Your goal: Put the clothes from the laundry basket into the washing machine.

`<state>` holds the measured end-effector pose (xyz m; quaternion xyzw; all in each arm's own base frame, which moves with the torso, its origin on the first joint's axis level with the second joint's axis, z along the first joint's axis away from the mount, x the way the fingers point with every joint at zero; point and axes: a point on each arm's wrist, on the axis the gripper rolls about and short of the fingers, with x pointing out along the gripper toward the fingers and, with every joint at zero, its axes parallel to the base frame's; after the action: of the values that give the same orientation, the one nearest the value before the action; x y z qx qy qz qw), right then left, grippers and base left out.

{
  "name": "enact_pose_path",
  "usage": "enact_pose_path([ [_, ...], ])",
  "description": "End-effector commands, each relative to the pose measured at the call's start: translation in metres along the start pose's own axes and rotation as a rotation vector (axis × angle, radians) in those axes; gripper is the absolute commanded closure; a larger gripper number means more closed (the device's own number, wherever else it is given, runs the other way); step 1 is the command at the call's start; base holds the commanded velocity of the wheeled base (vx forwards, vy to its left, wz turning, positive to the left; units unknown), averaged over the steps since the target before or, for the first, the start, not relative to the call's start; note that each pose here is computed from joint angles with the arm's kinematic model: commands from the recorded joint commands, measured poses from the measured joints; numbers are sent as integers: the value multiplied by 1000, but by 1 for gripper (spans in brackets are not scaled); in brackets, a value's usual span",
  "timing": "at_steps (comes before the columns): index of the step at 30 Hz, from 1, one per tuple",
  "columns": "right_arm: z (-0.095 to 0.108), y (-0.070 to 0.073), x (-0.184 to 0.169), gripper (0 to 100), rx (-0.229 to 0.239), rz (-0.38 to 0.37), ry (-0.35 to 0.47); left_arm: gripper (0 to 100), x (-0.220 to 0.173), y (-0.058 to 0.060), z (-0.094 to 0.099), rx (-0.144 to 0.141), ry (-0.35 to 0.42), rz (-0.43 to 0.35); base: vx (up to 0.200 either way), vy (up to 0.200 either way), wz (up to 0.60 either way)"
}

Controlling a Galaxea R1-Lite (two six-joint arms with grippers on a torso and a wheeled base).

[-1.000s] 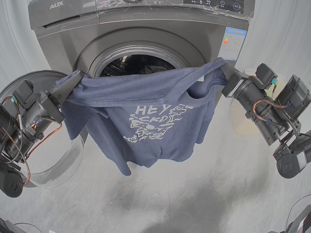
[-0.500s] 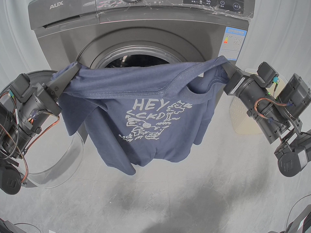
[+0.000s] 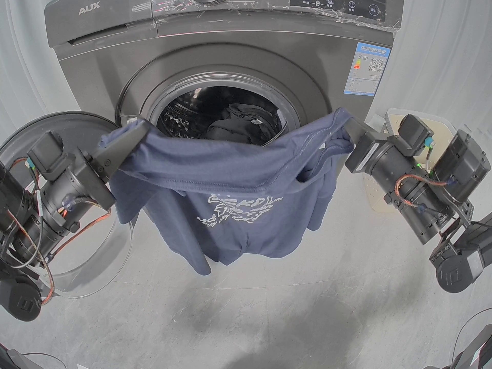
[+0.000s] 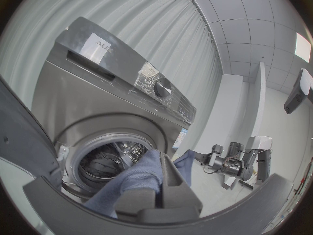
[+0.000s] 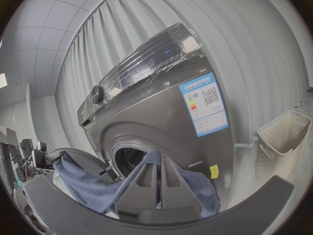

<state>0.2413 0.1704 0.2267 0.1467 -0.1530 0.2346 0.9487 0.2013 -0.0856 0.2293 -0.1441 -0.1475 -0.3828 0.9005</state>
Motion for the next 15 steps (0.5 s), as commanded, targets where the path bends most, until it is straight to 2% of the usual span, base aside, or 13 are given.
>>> enact_pose_path([
  [1,-31,4,3,100,-7,20,88,100,12,-9,-23,-51,73,-53,0,0,0],
  [3,-45,7,4,100,-8,33,124,100,17,-12,-32,-65,97,-70,0,0,0],
  [6,-55,17,3,100,12,62,148,100,26,-9,-38,-68,103,-67,0,0,0],
  [7,-70,20,0,0,12,67,201,100,31,-8,-37,-65,89,-67,0,0,0],
  [8,-84,22,-7,0,4,71,262,100,35,-8,-34,-60,74,-73,0,0,0],
  [9,-87,22,-10,0,1,72,279,100,36,-8,-33,-58,68,-73,0,0,0],
  [11,-105,21,-23,0,-18,74,365,100,42,-8,-28,-51,46,-83,0,0,0],
  [12,-106,20,-24,0,-20,73,372,100,42,-8,-27,-51,45,-83,0,0,0],
  [13,-125,15,-37,0,-47,66,461,100,48,-10,-22,-46,23,-94,0,0,0],
  [15,-141,9,-49,0,-68,69,542,100,51,-11,-18,-42,8,-101,0,0,0],
])
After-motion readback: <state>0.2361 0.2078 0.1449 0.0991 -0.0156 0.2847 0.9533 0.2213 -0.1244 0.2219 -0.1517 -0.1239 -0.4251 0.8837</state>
